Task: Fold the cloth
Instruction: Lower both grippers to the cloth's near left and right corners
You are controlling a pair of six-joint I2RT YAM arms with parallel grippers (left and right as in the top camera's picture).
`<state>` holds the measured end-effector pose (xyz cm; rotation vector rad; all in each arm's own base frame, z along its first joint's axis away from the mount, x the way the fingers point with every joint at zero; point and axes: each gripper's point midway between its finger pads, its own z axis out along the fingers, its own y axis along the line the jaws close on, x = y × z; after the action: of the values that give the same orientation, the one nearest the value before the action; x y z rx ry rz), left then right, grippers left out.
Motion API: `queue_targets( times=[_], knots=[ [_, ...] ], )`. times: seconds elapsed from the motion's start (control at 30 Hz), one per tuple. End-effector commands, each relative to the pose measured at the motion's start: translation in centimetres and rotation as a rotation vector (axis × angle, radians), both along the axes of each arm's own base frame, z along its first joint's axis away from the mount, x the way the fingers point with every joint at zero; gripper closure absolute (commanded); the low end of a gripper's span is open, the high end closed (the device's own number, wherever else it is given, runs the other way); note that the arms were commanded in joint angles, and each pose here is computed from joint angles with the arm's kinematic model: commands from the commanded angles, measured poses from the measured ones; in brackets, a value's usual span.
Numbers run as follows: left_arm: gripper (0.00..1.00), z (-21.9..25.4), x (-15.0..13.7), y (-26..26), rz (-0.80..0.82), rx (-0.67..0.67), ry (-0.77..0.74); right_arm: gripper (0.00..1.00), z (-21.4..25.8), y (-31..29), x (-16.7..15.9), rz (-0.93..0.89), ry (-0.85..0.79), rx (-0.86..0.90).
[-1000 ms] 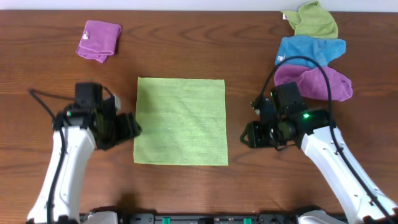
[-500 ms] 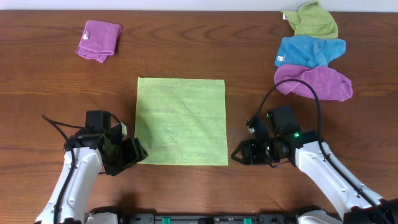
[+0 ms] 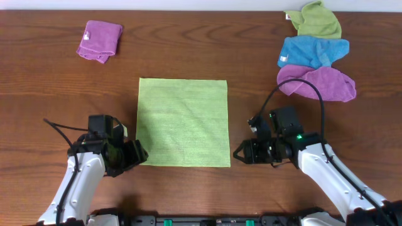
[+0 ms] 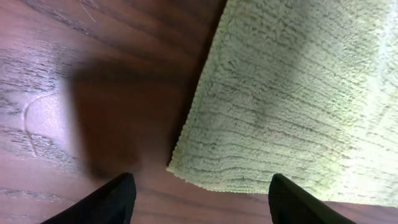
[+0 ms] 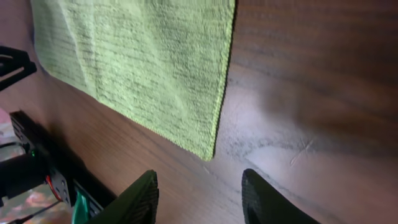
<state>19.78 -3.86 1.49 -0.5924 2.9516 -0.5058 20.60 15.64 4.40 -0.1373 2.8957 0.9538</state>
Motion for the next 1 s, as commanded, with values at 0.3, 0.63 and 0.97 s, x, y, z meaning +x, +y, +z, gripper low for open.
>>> queue_targets(
  times=[0.3, 0.63, 0.97],
  knots=[
    [0.33, -1.4, -0.5, -0.4, 0.018, -0.029, -0.017, 0.56, -0.5, 0.4, 0.6, -0.002, -0.001, 0.026],
    [0.42, -1.3, 0.0, -0.4, 0.019, -0.027, -0.040, 0.54, -2.0, 1.8, -0.3, 0.055, 0.036, 0.015],
    [0.42, -1.3, 0.4, -0.3, 0.028, -0.027, -0.053, 0.53, -4.5, 2.5, -1.9, 0.100, 0.120, -0.033]
  ],
)
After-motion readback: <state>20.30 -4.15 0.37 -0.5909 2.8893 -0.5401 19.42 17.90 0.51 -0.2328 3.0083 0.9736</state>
